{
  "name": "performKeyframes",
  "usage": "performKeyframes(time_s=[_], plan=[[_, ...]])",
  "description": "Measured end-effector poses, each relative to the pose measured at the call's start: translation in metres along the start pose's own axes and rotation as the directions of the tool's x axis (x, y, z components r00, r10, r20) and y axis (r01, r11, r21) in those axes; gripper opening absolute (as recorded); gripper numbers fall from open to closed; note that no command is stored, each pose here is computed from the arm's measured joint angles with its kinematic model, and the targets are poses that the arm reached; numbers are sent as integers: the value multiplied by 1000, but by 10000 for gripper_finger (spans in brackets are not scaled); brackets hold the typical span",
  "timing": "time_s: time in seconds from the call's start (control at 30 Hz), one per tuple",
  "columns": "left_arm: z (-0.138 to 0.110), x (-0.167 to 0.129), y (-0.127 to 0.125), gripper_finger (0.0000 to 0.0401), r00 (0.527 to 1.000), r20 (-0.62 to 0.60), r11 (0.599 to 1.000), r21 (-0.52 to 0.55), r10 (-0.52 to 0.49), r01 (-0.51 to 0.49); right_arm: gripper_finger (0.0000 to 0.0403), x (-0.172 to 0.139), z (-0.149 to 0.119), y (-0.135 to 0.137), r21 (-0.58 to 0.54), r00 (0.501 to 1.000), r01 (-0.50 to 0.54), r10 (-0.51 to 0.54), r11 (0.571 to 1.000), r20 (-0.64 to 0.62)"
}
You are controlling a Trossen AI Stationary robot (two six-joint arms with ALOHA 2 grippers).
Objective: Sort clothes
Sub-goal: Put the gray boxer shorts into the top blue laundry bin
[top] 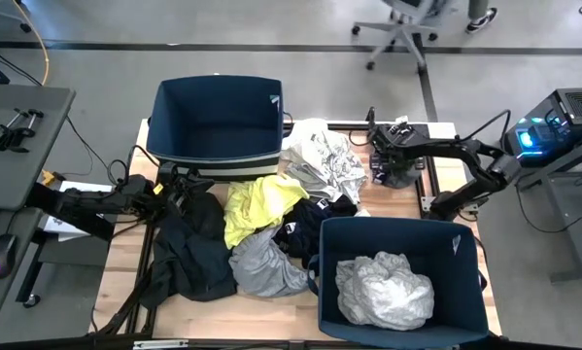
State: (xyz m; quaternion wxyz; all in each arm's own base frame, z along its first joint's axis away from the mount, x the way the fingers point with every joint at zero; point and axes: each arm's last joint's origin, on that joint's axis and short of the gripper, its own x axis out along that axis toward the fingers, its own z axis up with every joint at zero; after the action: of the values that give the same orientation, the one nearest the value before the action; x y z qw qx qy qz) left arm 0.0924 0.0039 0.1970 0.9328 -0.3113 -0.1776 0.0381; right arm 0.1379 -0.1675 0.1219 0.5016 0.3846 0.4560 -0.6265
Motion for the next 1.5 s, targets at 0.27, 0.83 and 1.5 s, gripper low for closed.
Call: performKeyframes(time_s=[0.27, 0.83, 1.5], plan=[[1, 0, 0, 1, 1000, 6, 999, -49, -4, 4, 18, -14, -3, -6, -64, 999, -49, 50, 997, 7], [16, -2, -3, 1, 968, 234, 887, -460, 90, 29, 1, -194, -11, -38, -138, 805, -378, 398, 916, 440], [90, 54, -77, 0, 990, 41, 958, 250, 133, -139, 0, -328, -19, -49, -483, 441, -573, 746, 662, 499]])
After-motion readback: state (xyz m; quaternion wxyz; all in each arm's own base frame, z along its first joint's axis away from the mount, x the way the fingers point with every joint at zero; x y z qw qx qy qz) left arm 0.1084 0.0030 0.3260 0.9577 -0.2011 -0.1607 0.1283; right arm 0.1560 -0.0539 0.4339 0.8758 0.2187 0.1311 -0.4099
